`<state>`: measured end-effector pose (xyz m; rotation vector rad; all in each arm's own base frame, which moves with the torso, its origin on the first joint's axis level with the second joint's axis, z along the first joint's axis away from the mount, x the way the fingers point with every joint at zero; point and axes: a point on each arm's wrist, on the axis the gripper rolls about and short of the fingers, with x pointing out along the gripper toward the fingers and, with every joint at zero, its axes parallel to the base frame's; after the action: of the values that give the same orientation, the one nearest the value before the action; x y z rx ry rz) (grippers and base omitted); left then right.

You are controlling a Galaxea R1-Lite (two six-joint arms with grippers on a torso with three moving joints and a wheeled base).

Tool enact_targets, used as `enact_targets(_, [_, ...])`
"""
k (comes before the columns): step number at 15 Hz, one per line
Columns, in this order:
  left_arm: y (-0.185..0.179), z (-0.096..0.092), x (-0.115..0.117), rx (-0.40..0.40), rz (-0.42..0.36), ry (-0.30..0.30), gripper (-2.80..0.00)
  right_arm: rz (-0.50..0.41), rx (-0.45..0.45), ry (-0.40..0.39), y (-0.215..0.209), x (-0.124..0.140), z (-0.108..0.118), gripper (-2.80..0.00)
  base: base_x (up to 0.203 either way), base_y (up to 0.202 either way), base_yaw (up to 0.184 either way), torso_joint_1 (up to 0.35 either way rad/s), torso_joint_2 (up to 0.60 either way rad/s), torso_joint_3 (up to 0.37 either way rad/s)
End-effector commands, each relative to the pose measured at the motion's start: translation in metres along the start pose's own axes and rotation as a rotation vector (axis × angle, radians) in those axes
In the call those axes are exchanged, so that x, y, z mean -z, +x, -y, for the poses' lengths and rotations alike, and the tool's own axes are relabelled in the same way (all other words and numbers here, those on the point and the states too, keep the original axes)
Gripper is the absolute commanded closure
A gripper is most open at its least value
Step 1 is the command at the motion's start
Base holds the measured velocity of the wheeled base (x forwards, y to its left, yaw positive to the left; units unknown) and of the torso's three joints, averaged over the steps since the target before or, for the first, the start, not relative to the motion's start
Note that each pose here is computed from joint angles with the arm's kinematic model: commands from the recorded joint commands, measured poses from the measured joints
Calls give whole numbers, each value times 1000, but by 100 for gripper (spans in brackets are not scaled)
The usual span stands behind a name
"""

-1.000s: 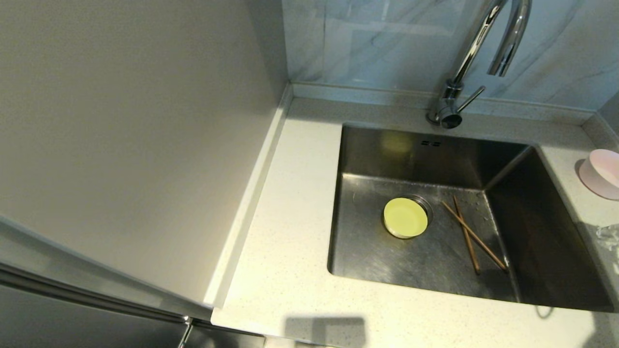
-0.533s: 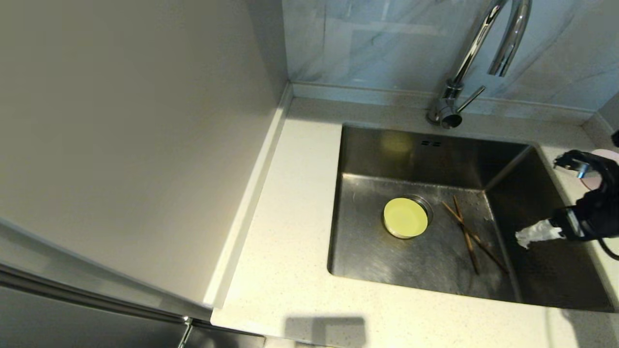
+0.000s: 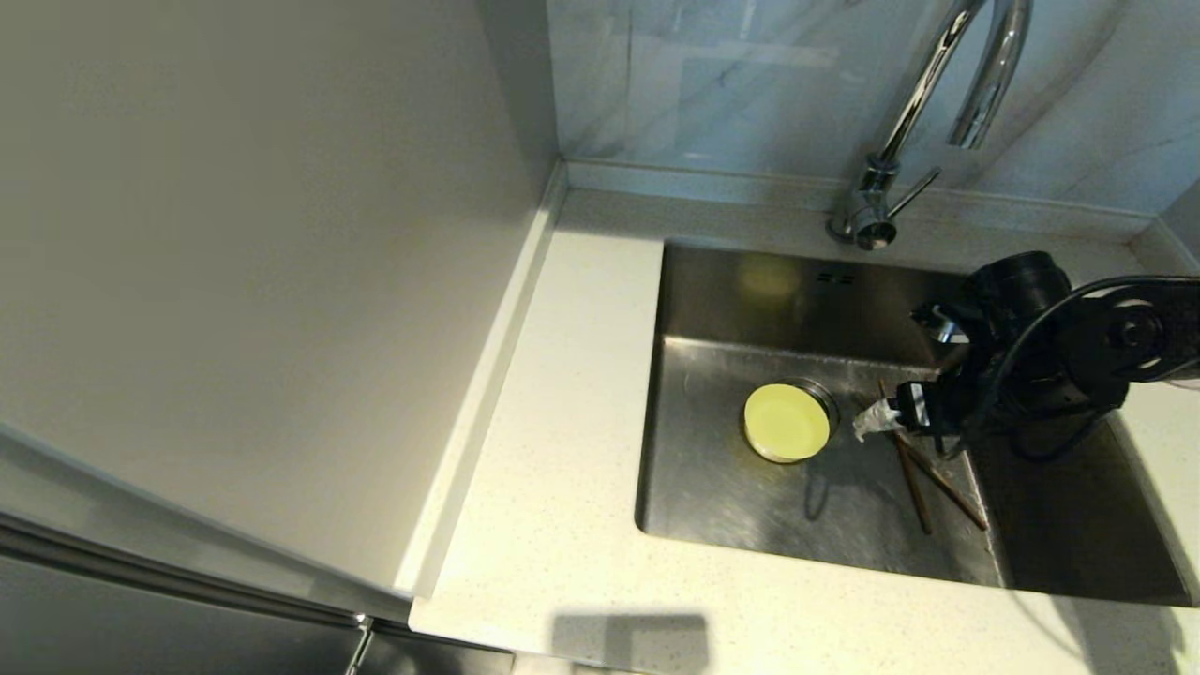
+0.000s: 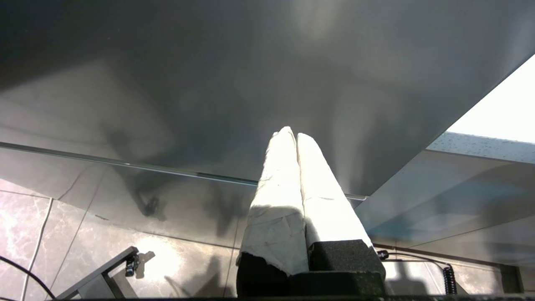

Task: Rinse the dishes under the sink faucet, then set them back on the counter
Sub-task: Put a bowl back to the table from the sink

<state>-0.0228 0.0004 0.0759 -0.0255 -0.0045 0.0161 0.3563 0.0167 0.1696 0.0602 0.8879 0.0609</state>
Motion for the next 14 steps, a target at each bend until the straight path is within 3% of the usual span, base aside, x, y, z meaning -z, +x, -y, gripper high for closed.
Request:
enact_targets(1, [0, 0, 0, -1, 3, -1, 0, -37, 38, 5, 36, -5, -2, -280, 0, 0, 0, 0, 0, 0])
enact_targets(4, [0, 0, 0, -1, 3, -1, 0, 16, 90, 70, 55, -24, -2, -280, 0, 0, 0, 0, 0, 0])
enact_targets(6, [0, 0, 0, -1, 3, -1, 0, 1, 114, 88, 70, -23, -6, -280, 0, 0, 0, 0, 0, 0])
enact_targets(10, [0, 0, 0, -1, 3, -1, 0, -51, 103, 75, 96, -13, -18, -280, 0, 0, 0, 0, 0, 0])
enact_targets(14, [0, 0, 0, -1, 3, -1, 0, -37, 69, 63, 114, -19, -40, -280, 0, 0, 0, 0, 0, 0])
